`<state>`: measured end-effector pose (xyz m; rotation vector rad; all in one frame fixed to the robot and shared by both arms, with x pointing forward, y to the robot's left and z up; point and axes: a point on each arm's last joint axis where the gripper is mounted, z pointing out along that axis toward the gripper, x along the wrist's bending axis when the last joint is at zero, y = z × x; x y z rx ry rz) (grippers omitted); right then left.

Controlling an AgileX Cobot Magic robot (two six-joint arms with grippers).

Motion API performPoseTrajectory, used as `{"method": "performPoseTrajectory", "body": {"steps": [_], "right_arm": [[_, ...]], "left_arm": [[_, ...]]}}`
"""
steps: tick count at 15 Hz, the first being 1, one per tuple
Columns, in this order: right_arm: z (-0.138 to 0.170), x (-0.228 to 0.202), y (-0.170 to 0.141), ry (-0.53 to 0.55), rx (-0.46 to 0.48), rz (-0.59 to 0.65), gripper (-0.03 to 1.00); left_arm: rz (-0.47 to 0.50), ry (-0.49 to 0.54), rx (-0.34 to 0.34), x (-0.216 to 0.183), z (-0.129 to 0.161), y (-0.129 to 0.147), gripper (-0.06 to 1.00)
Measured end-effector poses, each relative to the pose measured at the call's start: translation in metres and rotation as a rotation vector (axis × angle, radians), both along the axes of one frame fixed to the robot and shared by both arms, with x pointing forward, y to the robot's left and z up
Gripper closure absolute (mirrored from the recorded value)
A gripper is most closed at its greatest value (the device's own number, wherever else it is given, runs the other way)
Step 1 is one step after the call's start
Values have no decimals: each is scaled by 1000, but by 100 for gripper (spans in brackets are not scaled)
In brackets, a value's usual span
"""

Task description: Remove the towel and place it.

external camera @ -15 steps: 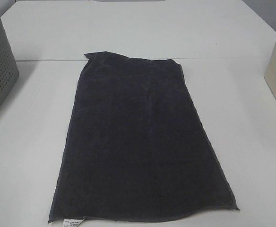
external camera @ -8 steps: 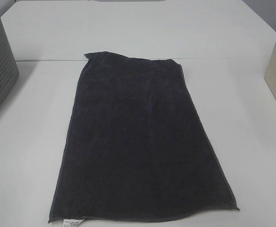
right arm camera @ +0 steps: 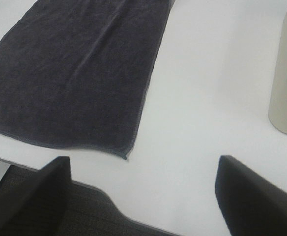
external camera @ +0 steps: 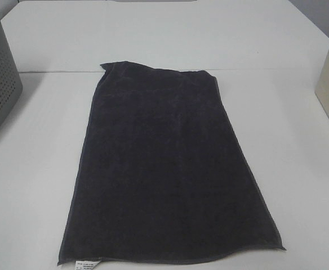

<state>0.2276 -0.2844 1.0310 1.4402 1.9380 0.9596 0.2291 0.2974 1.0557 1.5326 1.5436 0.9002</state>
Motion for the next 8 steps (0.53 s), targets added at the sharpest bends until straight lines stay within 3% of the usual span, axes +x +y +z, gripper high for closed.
{"method": "performPoseTrajectory", "body": {"steps": [8], "right_arm": [[0,0,0,0,0,0,20]], "left_arm": [[0,0,0,0,0,0,13]]}}
